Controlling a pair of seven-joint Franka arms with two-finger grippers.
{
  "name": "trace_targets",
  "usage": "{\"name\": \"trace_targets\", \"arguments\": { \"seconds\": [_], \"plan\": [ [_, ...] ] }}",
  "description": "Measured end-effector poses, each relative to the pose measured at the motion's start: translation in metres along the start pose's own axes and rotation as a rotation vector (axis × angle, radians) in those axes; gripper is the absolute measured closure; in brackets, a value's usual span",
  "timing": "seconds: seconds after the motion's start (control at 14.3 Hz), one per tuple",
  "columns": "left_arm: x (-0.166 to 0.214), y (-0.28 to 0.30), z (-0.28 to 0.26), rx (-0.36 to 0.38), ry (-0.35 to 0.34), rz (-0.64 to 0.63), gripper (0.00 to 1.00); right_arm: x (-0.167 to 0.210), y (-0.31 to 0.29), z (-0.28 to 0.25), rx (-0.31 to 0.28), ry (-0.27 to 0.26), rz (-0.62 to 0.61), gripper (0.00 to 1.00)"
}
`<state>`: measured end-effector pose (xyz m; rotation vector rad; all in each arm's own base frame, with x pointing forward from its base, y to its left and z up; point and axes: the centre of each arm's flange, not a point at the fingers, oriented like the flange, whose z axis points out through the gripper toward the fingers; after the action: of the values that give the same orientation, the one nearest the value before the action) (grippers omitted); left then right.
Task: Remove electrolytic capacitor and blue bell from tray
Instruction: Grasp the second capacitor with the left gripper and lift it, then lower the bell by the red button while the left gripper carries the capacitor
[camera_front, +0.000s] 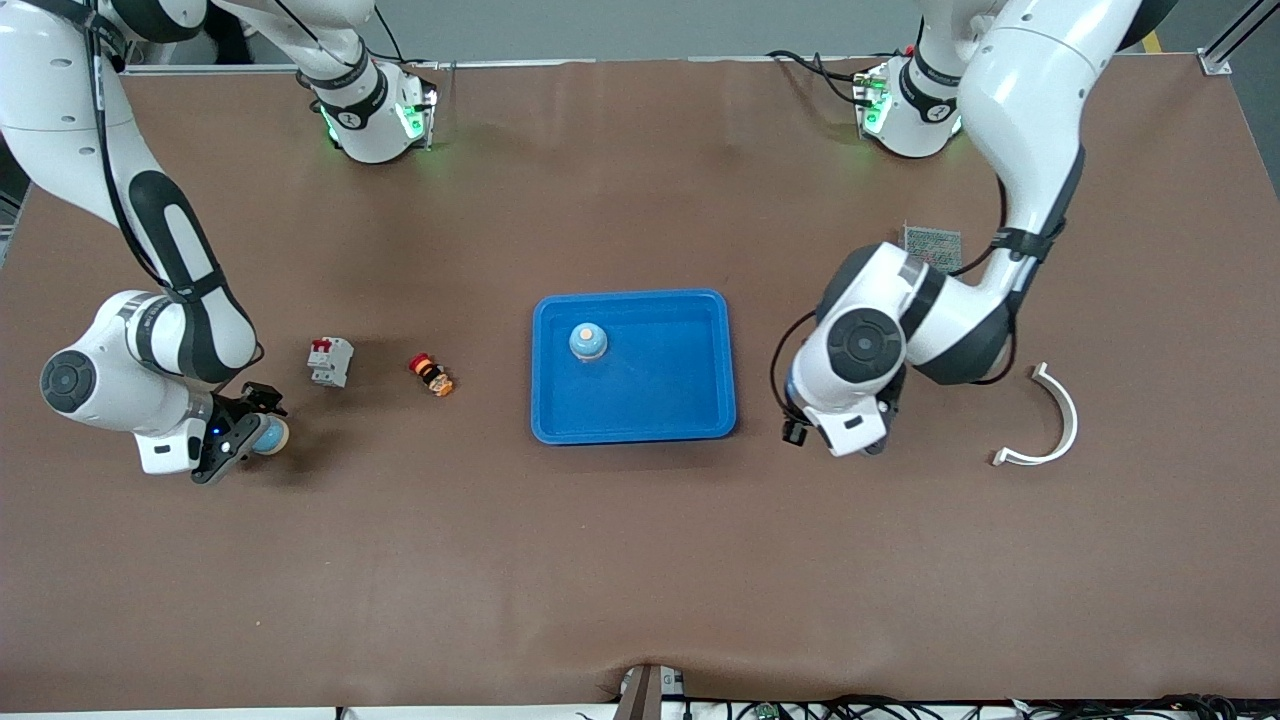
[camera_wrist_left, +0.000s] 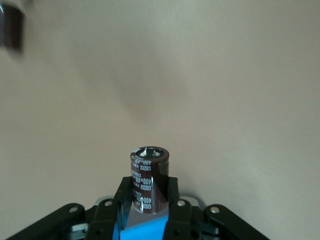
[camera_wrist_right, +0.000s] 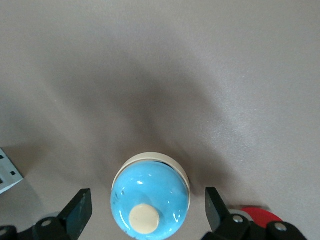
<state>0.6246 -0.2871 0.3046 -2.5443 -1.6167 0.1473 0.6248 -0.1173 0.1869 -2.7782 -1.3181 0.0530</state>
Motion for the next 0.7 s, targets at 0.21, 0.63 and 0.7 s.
{"name": "trace_targets", "arguments": {
  "seconds": [0.21,0.63,0.7],
  "plan": [
    [0.066,-0.012,0.003,0.063,-0.013,0.089,0.67,0.013,0.002,-0.028,0.064,-0.021,0.052,0.00],
    [0.182,-0.045,0.028,0.107,-0.072,0.240,0.67,0.074,-0.043,-0.131,0.084,-0.025,0.283,0.00],
    [0.201,-0.051,0.032,0.111,-0.075,0.264,0.67,0.087,-0.057,-0.144,0.084,-0.033,0.326,0.00]
  ]
}}
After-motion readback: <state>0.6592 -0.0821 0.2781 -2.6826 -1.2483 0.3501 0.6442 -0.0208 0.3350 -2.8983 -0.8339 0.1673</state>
